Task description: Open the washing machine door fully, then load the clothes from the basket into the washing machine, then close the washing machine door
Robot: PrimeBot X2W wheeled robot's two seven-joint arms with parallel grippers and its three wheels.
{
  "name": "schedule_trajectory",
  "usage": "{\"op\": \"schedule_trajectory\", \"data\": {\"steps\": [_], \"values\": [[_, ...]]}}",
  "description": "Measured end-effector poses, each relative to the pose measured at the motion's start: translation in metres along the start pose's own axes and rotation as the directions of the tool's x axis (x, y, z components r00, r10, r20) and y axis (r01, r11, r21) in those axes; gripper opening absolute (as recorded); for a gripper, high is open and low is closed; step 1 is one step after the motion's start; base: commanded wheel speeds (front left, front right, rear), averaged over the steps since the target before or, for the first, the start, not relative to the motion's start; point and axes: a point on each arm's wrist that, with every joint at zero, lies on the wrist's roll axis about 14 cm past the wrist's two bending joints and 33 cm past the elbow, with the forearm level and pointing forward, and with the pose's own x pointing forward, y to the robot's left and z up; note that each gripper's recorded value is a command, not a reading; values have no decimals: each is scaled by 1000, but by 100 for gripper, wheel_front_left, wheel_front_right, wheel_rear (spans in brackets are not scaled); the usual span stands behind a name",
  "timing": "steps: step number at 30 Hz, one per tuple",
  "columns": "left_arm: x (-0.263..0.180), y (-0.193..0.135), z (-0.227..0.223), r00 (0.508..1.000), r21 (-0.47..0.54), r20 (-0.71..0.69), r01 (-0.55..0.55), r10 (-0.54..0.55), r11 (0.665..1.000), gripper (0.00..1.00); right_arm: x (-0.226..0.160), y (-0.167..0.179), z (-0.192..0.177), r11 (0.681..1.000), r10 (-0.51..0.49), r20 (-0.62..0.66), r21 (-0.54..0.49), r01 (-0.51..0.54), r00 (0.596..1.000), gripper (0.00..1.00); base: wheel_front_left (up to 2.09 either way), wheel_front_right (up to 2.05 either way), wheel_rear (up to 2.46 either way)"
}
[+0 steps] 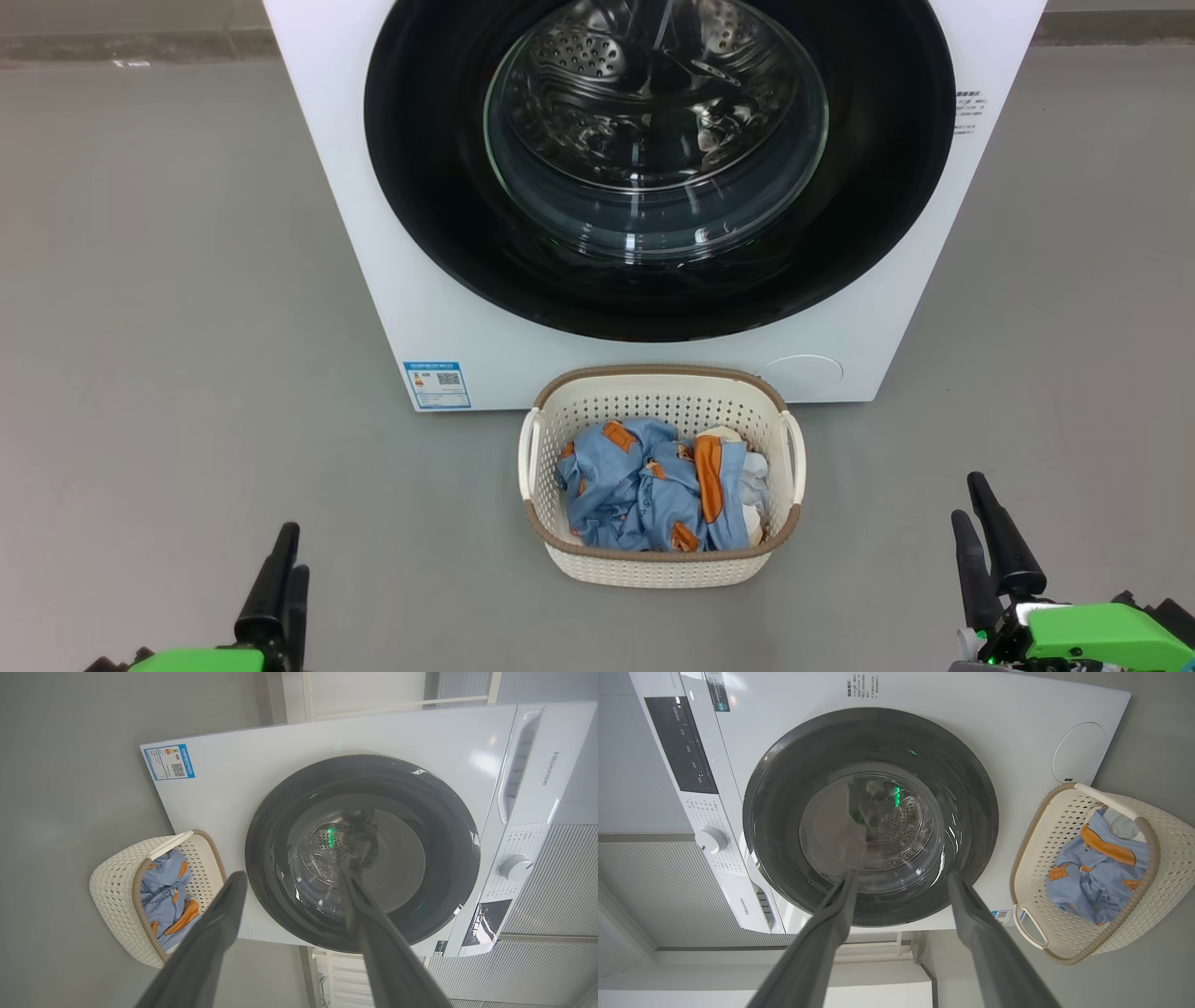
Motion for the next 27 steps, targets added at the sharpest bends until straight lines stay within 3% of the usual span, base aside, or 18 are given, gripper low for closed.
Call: {"op": "schedule_trajectory", "data": {"steps": [4,15,22,27], "values": [[1,-2,0,1000,15,6,6,-6,1000,100,1,2,0,1000,6,3,-12,-6,1000,100,0,0,0],[7,-14,-2,999,160,-2,40,-40,986,100,10,21,-2,984,61,-4,-167,-61,998,100,0,0,0],[8,-15,-5,999,270,-8,48,-48,962,100,11,25,-5,956,74,-12,-283,-75,997,100,0,0,0],[11,-21,-6,998,360,-12,66,-66,931,100,15,35,-10,919,105,-28,-380,-108,994,100,0,0,0]]}}
